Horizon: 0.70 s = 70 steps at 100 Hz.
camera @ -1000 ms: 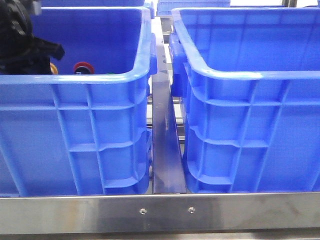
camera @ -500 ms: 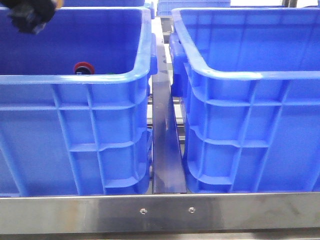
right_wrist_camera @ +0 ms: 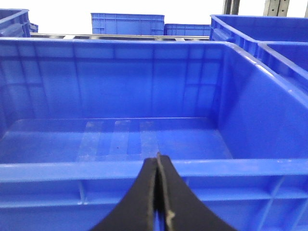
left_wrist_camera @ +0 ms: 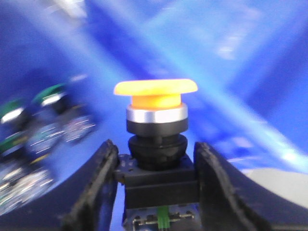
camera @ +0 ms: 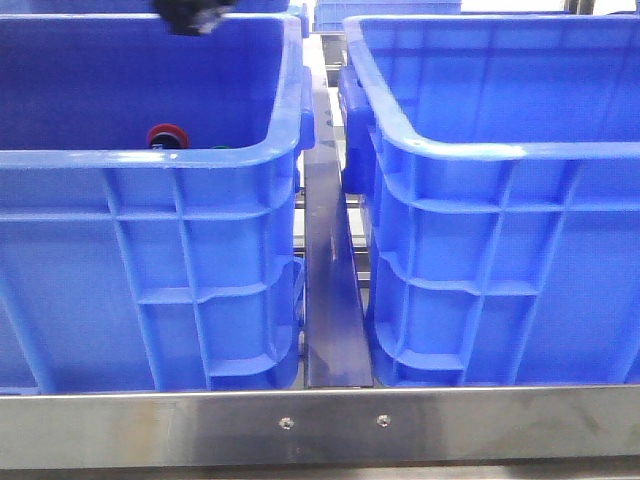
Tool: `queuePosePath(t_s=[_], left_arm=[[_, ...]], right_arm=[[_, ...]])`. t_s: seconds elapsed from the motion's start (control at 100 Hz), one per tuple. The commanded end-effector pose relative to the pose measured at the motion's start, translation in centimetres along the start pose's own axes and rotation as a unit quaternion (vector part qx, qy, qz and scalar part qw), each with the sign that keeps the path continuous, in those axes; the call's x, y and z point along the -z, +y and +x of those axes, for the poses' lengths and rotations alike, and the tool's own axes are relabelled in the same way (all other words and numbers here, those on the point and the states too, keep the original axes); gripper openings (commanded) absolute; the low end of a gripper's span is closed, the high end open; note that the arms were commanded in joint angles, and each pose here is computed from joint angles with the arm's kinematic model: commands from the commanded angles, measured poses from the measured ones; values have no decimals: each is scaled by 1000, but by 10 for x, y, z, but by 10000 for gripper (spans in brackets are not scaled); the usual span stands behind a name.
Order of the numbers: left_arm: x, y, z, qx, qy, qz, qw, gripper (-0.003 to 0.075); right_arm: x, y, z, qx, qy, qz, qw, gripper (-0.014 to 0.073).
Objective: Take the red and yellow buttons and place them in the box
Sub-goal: 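Lift the yellow button and pass it from the left gripper to the right gripper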
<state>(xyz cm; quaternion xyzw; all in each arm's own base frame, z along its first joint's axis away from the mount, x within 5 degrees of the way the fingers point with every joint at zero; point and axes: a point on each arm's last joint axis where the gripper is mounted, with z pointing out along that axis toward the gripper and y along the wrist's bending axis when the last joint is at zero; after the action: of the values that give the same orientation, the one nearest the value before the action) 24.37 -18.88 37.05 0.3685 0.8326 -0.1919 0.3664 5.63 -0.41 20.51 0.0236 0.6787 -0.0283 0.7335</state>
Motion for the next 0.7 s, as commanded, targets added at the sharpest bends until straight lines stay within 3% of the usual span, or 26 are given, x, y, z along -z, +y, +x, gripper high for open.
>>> queuePosePath(t_s=[0.0, 0.21, 0.51, 0.58, 0.69], left_arm=[[18, -22, -16, -25, -58, 21, 998, 126], [16, -35, -16, -39, -57, 39, 997, 126], [16, -35, -17, -39, -60, 38, 997, 126], [16, -35, -17, -39, -60, 38, 997, 126], [16, -35, -17, -39, -60, 38, 997, 126]], right_arm=[[4, 1, -21, 6, -86, -3, 996, -59], [7, 0, -58, -19, -79, -5, 997, -59], [-7, -1, -121, -25, 102, 0, 994, -29], [-19, 1, -131, -50, 127, -9, 991, 56], [-38, 7, -146, -94, 159, -28, 982, 330]])
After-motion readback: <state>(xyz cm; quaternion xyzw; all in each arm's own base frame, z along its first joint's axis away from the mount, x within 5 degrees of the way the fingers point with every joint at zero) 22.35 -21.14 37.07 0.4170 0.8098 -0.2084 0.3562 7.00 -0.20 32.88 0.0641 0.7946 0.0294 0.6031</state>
